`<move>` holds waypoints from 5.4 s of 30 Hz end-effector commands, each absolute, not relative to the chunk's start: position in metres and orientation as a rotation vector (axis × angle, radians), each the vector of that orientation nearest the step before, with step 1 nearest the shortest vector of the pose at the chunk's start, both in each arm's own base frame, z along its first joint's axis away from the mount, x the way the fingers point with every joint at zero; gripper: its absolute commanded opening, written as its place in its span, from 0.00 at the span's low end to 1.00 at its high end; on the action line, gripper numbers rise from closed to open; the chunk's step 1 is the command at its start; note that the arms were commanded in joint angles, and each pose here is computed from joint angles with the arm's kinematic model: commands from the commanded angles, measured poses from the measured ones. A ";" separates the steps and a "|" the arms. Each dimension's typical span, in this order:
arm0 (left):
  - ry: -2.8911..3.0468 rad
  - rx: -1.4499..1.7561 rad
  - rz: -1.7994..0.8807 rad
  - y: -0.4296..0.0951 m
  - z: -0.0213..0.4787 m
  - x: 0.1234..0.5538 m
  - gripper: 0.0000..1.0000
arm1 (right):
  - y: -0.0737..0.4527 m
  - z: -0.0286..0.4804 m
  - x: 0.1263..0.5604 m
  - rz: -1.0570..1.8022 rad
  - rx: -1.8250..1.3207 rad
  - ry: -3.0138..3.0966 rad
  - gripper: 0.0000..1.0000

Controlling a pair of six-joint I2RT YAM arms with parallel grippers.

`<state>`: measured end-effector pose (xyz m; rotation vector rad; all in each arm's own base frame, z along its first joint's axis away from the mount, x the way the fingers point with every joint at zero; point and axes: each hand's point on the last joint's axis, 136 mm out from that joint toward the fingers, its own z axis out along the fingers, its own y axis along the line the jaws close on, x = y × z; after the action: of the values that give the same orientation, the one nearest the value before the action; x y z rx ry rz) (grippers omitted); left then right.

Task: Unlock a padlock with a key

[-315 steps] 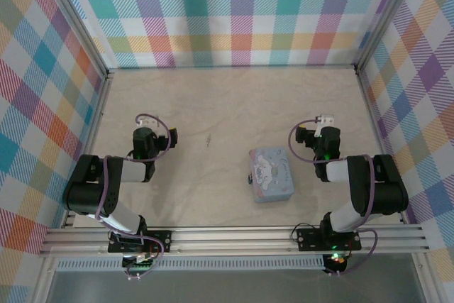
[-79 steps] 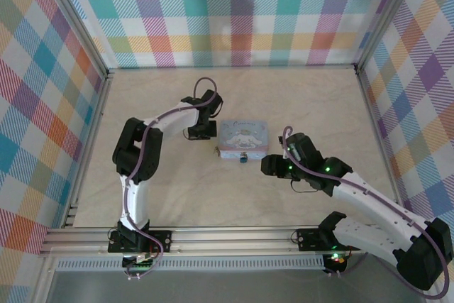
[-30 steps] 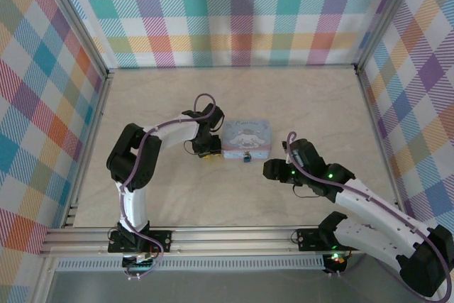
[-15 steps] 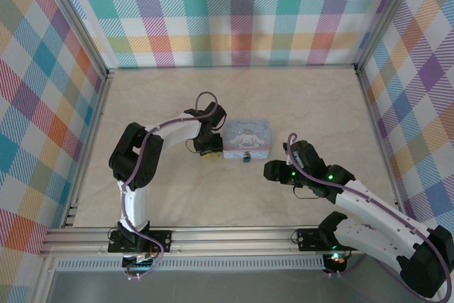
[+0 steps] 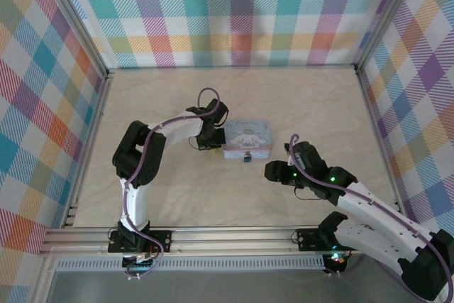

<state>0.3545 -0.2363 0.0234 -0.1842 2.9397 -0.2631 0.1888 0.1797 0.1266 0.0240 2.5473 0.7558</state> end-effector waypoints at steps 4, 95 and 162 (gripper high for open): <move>2.938 -0.144 -0.213 -0.224 0.036 0.344 0.00 | 0.177 0.119 0.187 0.733 0.039 2.566 0.59; 2.383 0.798 -1.476 -0.322 0.295 0.229 0.00 | 0.249 0.300 0.189 1.324 -0.434 2.049 0.42; 2.396 0.093 -1.443 -0.271 0.302 0.283 0.59 | 0.222 0.341 0.219 0.912 -0.614 1.742 0.00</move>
<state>0.2651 -0.2801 0.3013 0.3349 2.3969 -1.4402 0.2055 0.2347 0.3288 -0.5439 1.8309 1.1553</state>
